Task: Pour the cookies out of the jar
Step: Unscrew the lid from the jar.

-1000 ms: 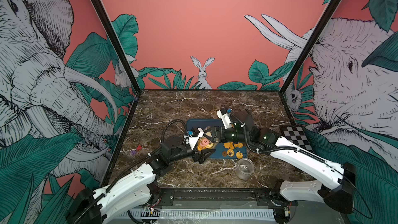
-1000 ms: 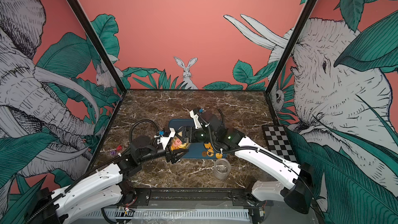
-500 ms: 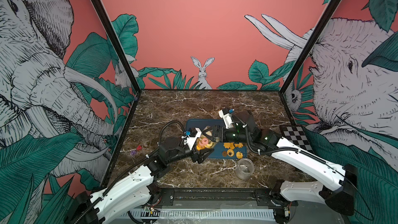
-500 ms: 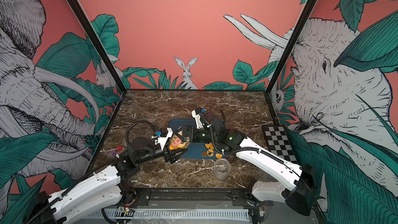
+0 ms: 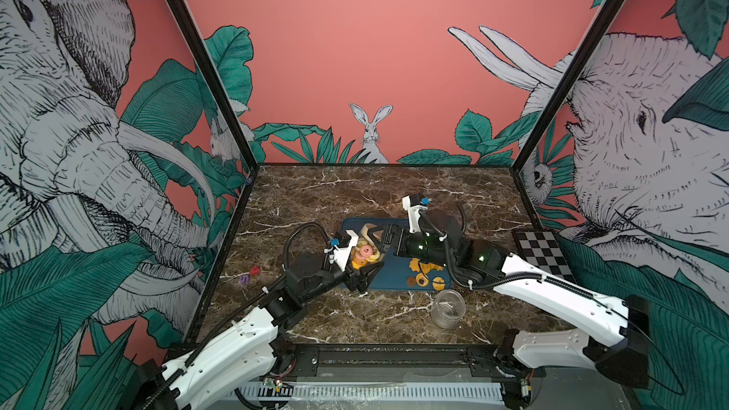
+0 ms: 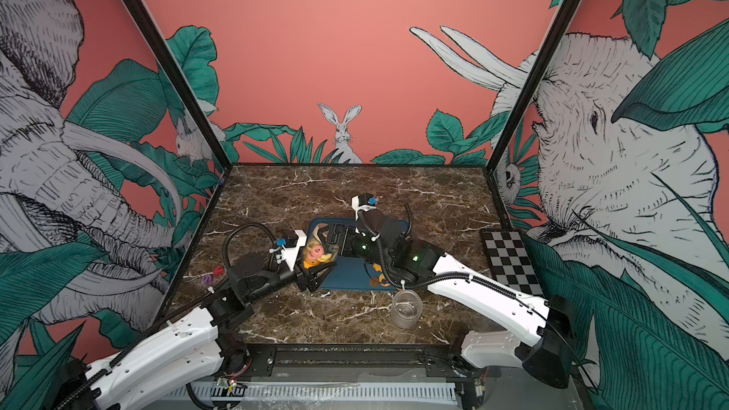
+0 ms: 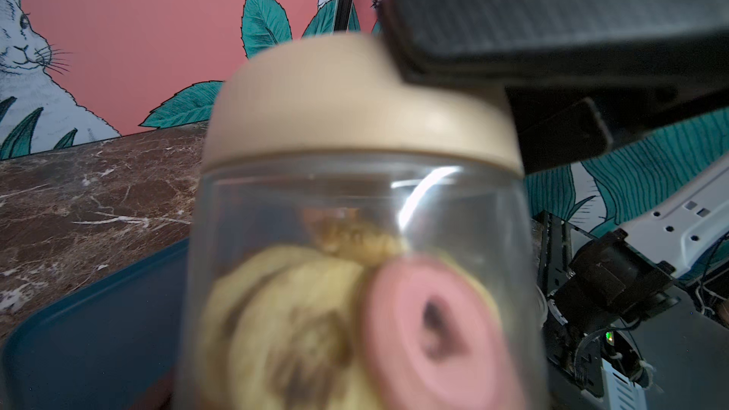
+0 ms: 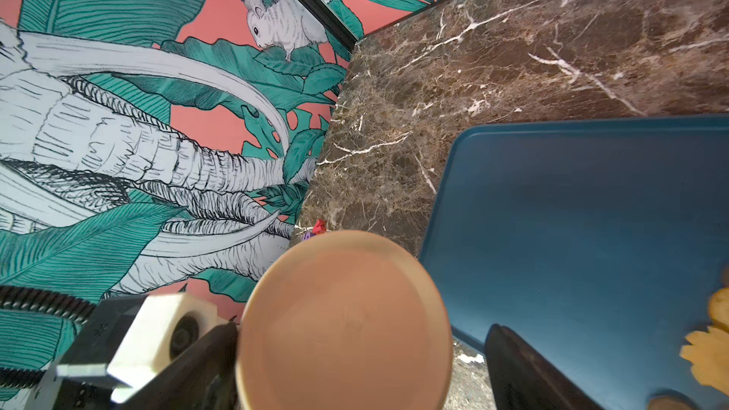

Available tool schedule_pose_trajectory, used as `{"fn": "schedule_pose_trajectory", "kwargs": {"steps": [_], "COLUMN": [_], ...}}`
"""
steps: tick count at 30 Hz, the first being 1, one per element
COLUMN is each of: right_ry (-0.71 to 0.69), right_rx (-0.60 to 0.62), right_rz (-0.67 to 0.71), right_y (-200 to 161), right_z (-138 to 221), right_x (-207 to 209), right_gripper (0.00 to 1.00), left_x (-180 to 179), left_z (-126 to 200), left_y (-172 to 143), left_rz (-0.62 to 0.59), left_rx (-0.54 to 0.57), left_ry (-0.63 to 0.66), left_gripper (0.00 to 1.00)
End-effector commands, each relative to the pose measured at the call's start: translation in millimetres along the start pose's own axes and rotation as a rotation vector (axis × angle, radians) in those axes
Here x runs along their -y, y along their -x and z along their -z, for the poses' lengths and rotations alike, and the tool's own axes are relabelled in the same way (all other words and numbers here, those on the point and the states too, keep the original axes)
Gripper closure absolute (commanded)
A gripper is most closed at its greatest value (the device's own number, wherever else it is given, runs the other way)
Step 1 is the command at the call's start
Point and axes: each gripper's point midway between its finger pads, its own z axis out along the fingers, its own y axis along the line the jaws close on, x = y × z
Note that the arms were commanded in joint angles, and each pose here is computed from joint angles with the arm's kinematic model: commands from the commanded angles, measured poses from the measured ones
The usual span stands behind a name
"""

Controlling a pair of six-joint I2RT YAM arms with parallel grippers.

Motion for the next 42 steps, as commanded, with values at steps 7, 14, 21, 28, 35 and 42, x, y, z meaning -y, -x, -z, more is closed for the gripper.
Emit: {"fn": "schedule_pose_trajectory", "kwargs": {"steps": [7,14,21,28,35,42], "right_ry": [-0.023,-0.02,0.012,0.263,0.406,0.493], "right_rx": [0.05,0.044,0.018,-0.05,-0.097,-0.057], "right_rz": [-0.143,-0.154,-0.116,-0.082,0.099,0.182], "right_y": [6,4,-2,-2,-11,-6], "right_z": [-21,-26,-33,-27,-2,16], "right_x": [4,5,2,-12,-22,-30], "right_gripper": [0.05,0.08,0.78,1.0,1.0,1.0], "left_x": [15,17,19,39,68,90], "left_z": [11,11,11,15,30,39], "left_y": [60,59,59,81,108,127], "left_rz": [-0.041,-0.042,-0.007,0.055,0.095,0.14], "left_rx": [0.238,0.233,0.239,0.307,0.372,0.41], "left_ry": [-0.048,-0.06,-0.081,-0.224,-0.46,-0.641], "left_gripper": [1.0,1.0,1.0,1.0,1.0,1.0]}}
